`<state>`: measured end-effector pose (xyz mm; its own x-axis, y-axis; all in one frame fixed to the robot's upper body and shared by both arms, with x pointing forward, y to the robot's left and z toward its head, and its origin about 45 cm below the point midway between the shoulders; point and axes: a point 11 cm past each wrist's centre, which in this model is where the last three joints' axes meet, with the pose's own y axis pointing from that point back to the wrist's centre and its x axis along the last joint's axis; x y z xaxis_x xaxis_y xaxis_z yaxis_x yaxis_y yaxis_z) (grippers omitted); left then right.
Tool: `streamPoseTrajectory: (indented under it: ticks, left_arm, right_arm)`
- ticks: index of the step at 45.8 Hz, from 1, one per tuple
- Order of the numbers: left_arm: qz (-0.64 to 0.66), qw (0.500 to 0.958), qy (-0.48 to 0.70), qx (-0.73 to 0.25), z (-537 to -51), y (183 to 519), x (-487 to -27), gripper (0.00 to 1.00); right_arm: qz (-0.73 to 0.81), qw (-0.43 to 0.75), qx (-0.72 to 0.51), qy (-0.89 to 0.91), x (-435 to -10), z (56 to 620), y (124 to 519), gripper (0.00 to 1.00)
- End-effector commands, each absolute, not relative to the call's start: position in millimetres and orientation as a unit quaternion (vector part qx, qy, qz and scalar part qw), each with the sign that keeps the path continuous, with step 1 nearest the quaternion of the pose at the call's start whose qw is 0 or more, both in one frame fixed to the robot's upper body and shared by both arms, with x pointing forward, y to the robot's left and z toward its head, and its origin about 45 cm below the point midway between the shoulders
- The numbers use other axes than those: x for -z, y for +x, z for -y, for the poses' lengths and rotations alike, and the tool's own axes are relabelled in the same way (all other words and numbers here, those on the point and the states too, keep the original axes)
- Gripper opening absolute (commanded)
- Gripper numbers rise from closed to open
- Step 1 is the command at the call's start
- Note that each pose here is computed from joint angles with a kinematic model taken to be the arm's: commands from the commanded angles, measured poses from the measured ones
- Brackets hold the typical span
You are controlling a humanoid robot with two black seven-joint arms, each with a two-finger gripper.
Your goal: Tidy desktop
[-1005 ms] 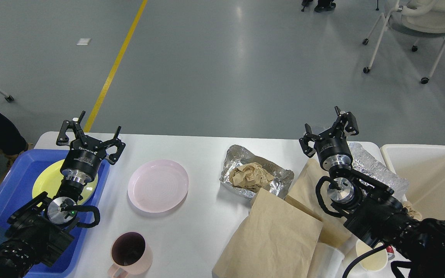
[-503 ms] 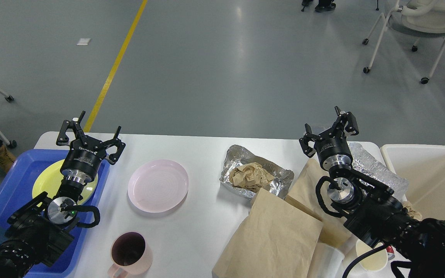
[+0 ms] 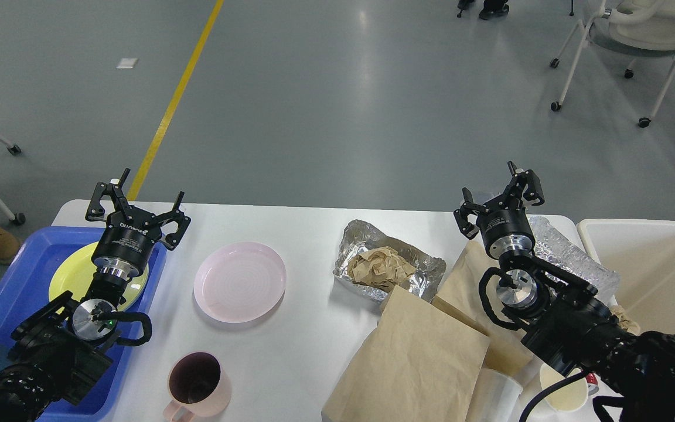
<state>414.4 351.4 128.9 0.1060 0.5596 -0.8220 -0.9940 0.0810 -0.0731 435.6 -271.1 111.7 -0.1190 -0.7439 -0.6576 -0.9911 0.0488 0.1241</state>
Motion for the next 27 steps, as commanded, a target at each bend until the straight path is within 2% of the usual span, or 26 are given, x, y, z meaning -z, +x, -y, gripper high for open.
streamPoseTrajectory:
  ticks: [1,7,16,24,27]
  left_arm:
    - [-0.317,0.672,-0.326,-0.585,-350,416,-131,0.99]
    - [-0.321,0.675,-0.312,-0.586,-347,418,-130,0.99]
    - [-0.292,0.726,-0.189,-0.593,-323,444,-144,0.99]
    - [-0.202,0.714,-0.106,-0.662,-374,473,-194,0.99]
    - [-0.164,0.718,-0.068,-0.673,-377,485,-215,0.99]
  right_arm:
    - [-0.691,0.216,-0.286,-0.628,-112,271,436,1.0]
    - [-0.691,0.216,-0.286,-0.628,-112,271,436,1.0]
    - [-0.692,0.216,-0.286,-0.627,-112,271,436,1.0]
    - [-0.692,0.216,-0.286,-0.627,-112,272,436,1.0]
    - [-0.691,0.216,-0.285,-0.628,-112,271,436,1.0]
